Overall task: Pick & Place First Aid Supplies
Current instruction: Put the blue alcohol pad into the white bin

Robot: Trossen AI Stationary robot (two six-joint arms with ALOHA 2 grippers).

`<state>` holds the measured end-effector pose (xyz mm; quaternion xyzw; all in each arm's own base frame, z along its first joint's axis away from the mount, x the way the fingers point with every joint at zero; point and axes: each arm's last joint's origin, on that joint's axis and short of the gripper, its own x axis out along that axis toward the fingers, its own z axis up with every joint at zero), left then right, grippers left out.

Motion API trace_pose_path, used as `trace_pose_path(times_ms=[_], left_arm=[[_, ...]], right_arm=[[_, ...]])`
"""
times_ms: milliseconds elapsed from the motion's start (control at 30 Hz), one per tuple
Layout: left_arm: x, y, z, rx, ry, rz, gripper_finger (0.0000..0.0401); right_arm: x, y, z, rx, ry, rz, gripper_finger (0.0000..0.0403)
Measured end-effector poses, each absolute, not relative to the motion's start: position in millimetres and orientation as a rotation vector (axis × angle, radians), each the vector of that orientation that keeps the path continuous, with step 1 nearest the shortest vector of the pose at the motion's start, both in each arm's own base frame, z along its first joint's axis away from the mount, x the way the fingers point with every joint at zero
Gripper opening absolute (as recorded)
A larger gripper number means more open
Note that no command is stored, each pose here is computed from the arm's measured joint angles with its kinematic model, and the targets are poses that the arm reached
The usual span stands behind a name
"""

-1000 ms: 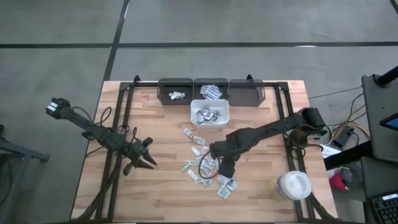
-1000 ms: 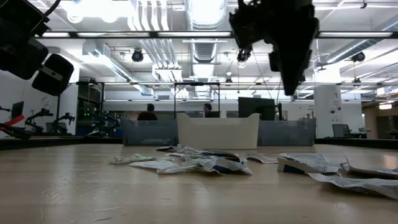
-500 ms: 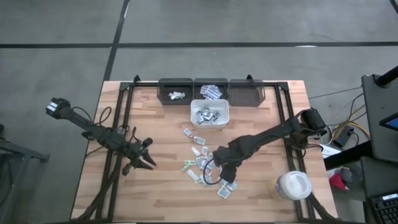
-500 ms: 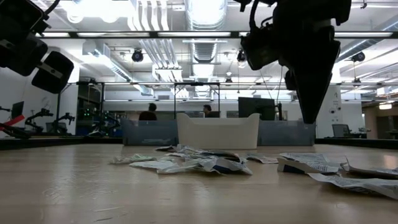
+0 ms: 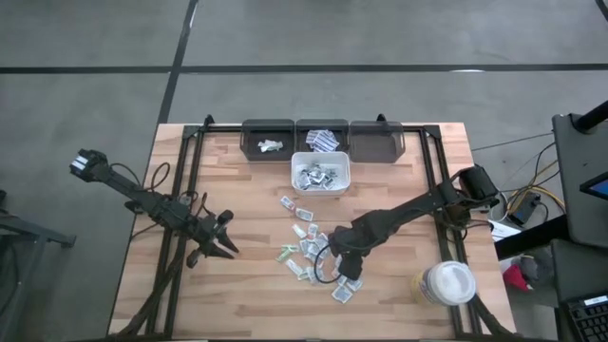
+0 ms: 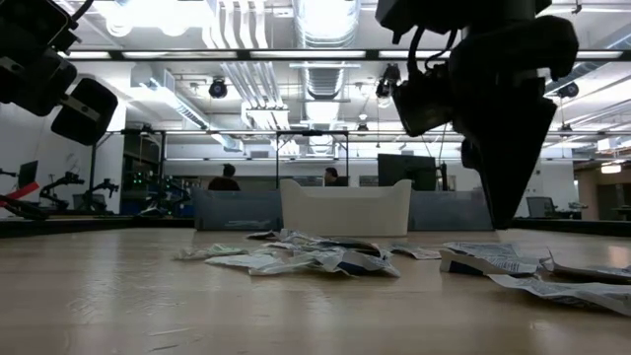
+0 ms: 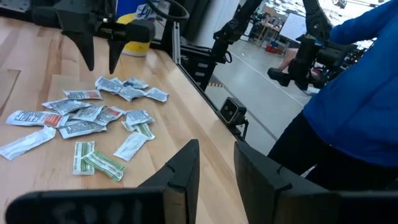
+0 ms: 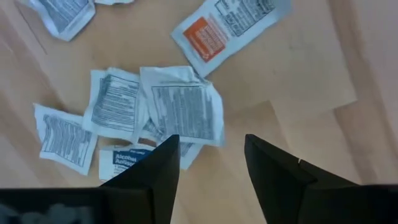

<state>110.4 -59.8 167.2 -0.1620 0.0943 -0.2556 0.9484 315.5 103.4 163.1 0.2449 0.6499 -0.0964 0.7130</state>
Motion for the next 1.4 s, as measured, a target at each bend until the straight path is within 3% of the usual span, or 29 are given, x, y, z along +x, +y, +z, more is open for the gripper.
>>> trace_pose_path(times_ms=[733,1400], left_arm=[[111.3,-58.4,168.4,-0.333,0.169,-0.466,0.0094],[111.5,-58.3,169.8,-0.336,0.154,-0.463,0.0094]], right_arm=[[319.5,107.1,129.2,0.527,1.429,-0.271,0.0166],[319.1,105.2,140.6,0.469,1.436,-0.288,0.0022]])
